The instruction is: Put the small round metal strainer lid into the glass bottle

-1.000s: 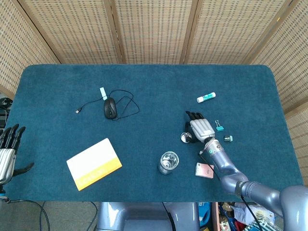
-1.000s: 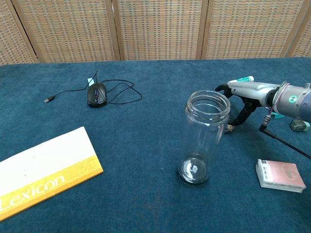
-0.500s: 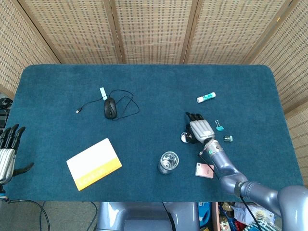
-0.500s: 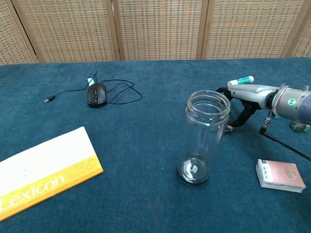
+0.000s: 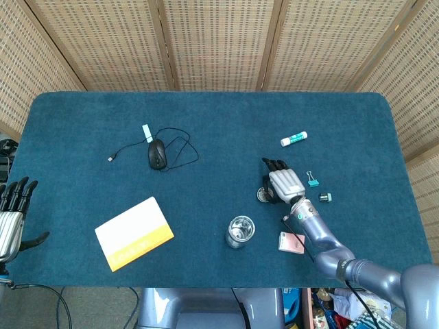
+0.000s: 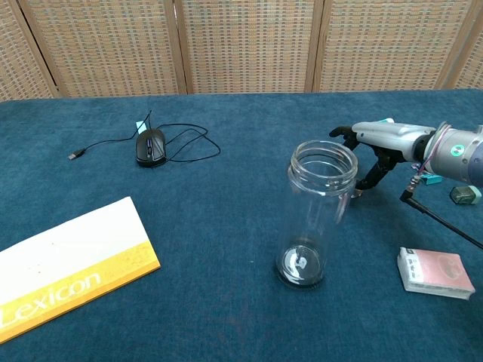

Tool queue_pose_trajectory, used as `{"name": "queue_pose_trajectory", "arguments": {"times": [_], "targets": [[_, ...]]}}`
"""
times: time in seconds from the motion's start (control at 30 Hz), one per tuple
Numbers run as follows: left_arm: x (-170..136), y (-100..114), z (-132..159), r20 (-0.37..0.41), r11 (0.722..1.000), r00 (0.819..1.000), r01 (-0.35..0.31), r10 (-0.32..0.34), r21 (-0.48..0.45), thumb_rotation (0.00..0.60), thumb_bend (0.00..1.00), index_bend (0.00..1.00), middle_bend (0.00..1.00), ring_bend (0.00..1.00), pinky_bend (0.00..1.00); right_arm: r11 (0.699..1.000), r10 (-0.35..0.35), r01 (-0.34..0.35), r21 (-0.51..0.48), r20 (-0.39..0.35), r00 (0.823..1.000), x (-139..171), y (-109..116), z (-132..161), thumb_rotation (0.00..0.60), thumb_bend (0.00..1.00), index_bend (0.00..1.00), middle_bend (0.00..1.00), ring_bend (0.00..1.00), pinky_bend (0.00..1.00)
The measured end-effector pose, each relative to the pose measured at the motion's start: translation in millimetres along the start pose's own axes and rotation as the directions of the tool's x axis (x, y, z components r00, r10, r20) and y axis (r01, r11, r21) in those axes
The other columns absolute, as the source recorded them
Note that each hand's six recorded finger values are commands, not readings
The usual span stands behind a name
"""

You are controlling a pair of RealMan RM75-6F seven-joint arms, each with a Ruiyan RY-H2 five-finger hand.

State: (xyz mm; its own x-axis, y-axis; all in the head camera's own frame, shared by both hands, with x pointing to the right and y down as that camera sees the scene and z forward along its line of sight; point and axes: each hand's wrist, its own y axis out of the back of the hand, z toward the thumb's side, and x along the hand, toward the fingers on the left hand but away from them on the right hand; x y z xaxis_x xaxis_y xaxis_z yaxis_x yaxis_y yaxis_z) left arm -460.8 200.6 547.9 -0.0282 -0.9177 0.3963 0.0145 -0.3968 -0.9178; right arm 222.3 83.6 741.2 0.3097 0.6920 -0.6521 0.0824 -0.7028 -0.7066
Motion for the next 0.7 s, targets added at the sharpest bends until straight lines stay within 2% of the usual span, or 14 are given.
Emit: {"name": "queue_pose_trajectory", "arguments": {"times": [0.3, 0.47, 0.7], "targets": [[-0.3, 0.6, 1.6, 0.005, 1.0, 1.0, 0.001, -0.001, -0.005, 0.6, 0.05, 0.0, 0.0, 0.0, 0.0, 0.998, -0.053, 0.053, -0.017, -0.04, 0.998, 11.7, 28.5, 7.2, 0.6, 0.59, 0.65, 0.0, 0.0, 0.0], [-1.0, 1.1, 1.4, 0.007, 1.0, 1.0, 0.0, 0.0, -0.009, 0.6, 0.05, 0.0, 0.0, 0.0, 0.0, 0.992, -0.124, 0.124, -0.007, -0.076, 0.989, 27.5, 66.9, 11.7, 0.6, 0.59, 0.65, 0.0, 0.0, 0.0], [-1.8, 2.6, 0.7, 0.008, 1.0, 1.0, -0.003, 0.003, -0.015, 0.6, 0.05, 0.0, 0.0, 0.0, 0.0, 0.974, -0.224, 0.227, 0.006, -0.127, 0.966, 63.6, 126.7, 20.4, 0.6, 0.59, 0.65, 0.0, 0.0, 0.0]]}}
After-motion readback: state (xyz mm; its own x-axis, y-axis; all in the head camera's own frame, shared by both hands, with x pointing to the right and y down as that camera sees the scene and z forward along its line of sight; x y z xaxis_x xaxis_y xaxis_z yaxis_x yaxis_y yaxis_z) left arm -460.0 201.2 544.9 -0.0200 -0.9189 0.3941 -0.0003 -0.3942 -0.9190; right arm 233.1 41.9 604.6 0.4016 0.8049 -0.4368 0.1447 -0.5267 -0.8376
